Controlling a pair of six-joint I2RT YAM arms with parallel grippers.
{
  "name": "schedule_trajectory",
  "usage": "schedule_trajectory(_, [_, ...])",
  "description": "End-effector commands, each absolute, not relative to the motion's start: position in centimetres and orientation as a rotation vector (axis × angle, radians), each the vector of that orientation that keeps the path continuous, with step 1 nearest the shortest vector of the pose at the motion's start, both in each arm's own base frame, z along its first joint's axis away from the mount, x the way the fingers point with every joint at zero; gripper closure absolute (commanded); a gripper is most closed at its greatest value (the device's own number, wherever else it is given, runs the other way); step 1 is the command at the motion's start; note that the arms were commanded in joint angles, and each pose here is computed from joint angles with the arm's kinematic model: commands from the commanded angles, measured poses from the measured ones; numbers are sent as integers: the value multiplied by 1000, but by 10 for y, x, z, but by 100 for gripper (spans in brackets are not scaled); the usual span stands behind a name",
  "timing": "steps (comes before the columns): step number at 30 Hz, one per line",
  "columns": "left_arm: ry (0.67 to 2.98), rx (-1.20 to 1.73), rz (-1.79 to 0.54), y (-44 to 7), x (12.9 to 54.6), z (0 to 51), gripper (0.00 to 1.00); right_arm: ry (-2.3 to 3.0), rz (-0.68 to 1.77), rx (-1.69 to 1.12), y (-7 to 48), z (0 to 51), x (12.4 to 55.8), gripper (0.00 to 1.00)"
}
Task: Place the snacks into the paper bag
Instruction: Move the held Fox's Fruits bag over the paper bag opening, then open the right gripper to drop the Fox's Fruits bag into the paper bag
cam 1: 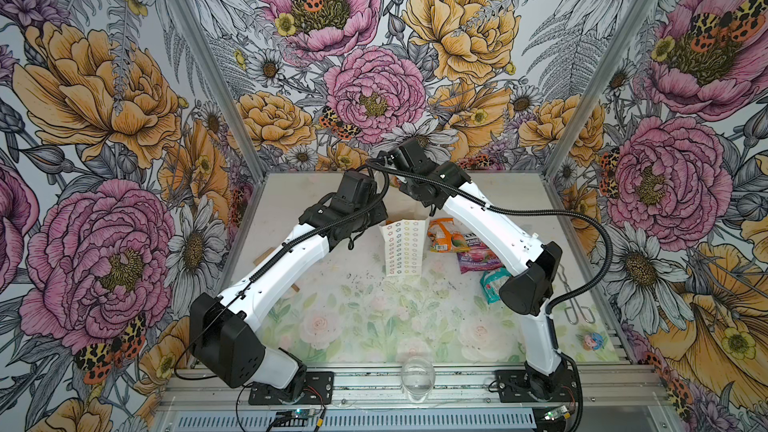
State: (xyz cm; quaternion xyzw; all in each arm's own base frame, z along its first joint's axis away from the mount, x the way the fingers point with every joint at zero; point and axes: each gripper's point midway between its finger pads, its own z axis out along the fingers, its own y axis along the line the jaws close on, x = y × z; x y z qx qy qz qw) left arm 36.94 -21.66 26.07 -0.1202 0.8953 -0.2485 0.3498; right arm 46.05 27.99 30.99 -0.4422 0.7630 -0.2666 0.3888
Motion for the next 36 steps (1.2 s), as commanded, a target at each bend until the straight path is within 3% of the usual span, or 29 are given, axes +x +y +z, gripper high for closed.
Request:
schedule_trajectory(1, [2307, -301, -647, -213, 371, 266, 100, 1896, -694, -1051, 282, 331, 464, 87])
schedule_trajectory(10, [2307, -301, -644, -214, 371, 266, 100, 1893, -654, -1067, 294, 328, 455, 82])
schedule_trajectory(21, [2313, -301, -639, -213, 371, 263, 100, 1898, -608, -1065, 297, 331, 444, 67])
schedule_trajectory(36, [2318, -304, -643, -215, 372, 262, 100, 1923, -319, -991, 300, 355, 412, 60])
